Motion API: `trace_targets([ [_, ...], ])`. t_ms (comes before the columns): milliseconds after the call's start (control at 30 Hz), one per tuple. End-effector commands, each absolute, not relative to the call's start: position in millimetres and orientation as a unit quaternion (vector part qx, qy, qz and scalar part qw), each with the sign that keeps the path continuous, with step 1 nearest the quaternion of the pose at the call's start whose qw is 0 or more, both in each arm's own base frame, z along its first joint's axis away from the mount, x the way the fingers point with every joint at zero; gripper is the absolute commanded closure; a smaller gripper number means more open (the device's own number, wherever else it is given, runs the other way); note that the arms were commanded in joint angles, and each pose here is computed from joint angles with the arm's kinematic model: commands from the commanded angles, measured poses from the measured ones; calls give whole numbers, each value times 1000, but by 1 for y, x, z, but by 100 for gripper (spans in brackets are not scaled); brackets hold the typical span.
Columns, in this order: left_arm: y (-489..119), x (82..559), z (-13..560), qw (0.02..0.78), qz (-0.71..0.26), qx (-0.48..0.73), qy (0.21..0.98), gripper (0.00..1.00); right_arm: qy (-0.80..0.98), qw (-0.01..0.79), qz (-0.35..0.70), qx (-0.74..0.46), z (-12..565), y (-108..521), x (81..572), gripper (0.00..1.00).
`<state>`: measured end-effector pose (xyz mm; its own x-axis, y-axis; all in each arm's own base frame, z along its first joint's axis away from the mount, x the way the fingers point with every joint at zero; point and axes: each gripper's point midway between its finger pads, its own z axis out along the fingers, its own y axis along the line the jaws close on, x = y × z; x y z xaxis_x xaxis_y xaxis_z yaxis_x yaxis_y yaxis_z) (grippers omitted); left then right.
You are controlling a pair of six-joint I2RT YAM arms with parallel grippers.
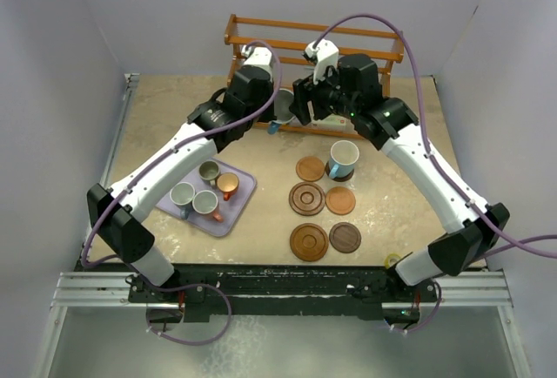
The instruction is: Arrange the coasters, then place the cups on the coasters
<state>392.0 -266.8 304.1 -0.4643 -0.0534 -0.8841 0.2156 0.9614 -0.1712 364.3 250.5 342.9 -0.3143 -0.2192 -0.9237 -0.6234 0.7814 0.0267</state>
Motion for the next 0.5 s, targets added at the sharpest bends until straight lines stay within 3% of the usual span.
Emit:
trace_targets([
  [0,-270,395,350,566,-173,-8,806,97,789,536,169,-246,357,254,369,32],
  [467,-282,387,345,565,-171,-7,807,97,823,518,97,-213,332,248,400,55],
])
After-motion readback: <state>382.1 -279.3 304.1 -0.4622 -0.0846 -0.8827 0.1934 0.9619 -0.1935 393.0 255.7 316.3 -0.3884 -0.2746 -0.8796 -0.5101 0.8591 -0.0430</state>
